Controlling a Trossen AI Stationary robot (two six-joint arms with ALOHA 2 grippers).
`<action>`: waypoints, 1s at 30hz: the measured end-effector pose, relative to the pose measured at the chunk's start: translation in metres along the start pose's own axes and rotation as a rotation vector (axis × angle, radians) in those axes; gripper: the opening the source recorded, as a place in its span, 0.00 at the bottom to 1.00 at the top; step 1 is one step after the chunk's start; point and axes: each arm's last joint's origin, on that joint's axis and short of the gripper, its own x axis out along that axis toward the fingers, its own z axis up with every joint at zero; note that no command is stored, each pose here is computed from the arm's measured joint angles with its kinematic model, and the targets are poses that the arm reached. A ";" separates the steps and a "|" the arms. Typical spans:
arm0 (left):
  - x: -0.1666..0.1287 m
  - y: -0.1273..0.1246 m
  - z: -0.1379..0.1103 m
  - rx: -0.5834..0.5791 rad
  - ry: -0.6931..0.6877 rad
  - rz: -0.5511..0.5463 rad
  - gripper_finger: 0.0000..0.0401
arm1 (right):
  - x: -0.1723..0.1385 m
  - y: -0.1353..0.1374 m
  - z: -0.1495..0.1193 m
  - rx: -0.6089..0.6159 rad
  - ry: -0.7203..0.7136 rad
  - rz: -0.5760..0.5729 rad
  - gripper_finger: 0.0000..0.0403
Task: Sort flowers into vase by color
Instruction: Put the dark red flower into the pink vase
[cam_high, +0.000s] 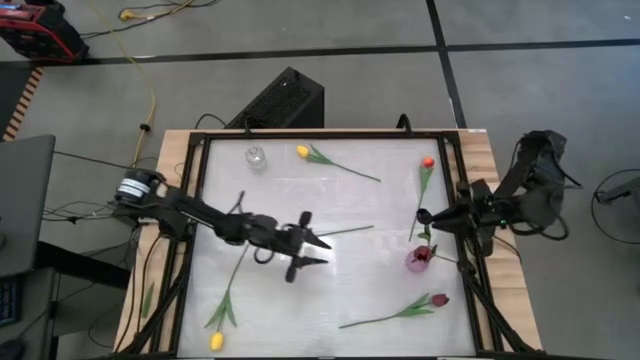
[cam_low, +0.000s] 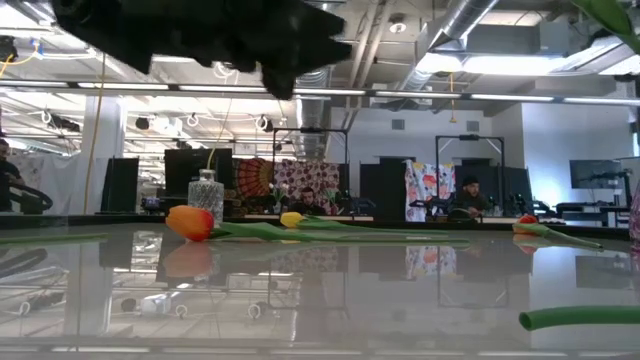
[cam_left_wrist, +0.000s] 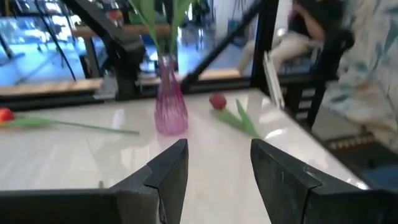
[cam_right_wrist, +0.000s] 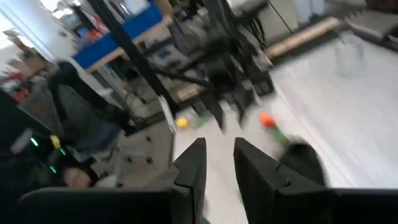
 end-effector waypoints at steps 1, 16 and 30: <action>0.007 0.000 -0.003 0.008 0.034 -0.007 0.41 | 0.002 0.007 0.005 -0.006 -0.011 0.025 0.27; 0.033 0.000 -0.018 0.056 0.218 -0.020 0.41 | 0.059 0.109 -0.003 0.068 0.103 0.377 0.27; 0.031 0.000 -0.024 0.103 0.283 -0.029 0.41 | 0.107 0.157 -0.096 0.597 0.458 0.120 0.27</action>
